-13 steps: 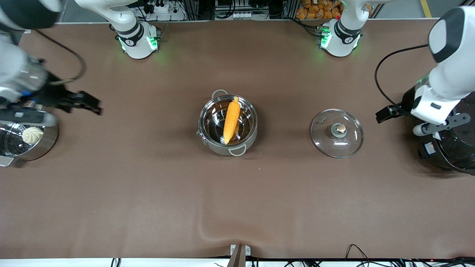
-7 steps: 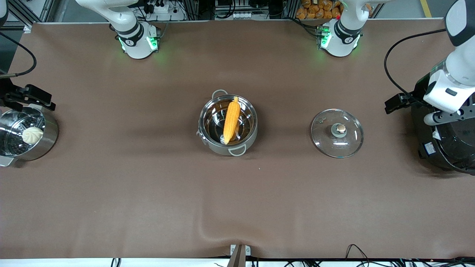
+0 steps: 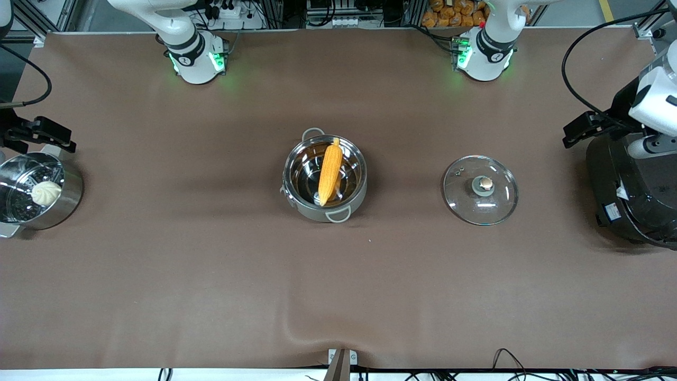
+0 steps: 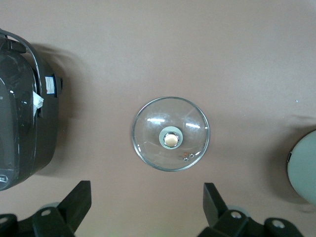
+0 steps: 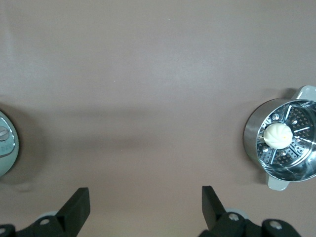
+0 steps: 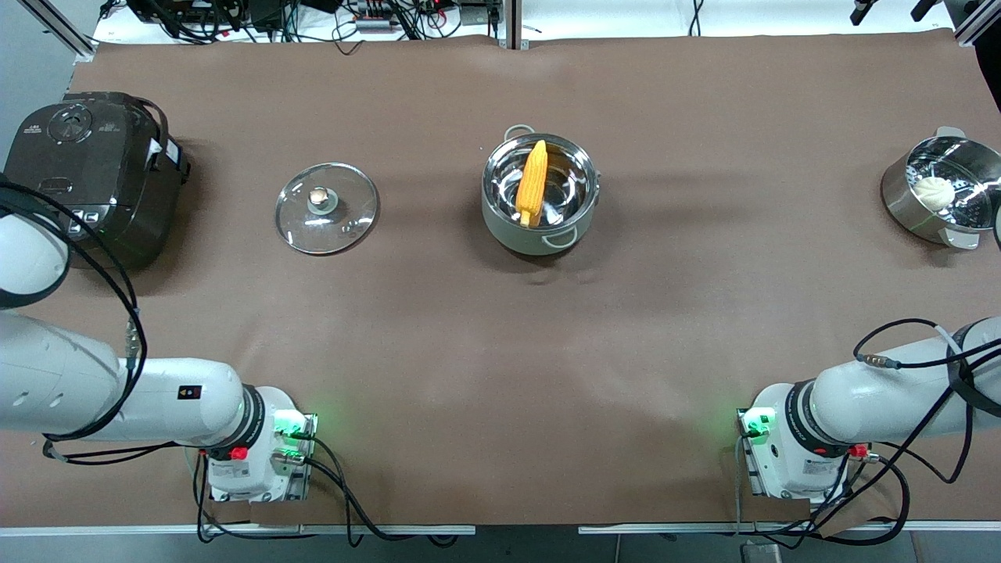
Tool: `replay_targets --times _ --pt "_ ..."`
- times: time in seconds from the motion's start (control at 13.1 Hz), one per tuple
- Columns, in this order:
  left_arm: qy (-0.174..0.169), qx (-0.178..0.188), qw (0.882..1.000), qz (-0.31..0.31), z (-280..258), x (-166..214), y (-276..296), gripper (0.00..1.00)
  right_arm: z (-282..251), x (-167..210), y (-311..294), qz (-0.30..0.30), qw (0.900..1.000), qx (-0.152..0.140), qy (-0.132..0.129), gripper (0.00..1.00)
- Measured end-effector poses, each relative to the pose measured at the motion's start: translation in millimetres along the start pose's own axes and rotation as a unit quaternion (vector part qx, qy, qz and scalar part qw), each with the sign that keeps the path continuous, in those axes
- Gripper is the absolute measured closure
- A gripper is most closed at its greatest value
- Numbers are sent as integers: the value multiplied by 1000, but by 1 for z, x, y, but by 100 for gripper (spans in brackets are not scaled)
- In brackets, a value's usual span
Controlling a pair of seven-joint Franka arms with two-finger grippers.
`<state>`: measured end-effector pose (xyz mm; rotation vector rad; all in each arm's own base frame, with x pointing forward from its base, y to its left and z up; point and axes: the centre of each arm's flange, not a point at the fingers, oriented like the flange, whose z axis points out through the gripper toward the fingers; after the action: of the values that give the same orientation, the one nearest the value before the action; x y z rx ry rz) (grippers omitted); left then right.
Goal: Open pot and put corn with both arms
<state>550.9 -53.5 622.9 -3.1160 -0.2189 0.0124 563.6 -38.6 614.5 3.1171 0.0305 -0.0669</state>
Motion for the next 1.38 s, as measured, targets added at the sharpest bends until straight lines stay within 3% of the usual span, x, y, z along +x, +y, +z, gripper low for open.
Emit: replay_targets --times 0.69,0.99,1.38 --pt "-19 5 1000 9 1 -6 8 0 -3 3 -8 -8 1000 -1 11 0" --pt "-37 8 999 25 -1 -10 -1 0 0 -1 -11 -8 1000 11 -4 0" --pt "-31 3 997 68 -7 -3 -29 0 2 -5 -13 -9 1000 18 -20 0"
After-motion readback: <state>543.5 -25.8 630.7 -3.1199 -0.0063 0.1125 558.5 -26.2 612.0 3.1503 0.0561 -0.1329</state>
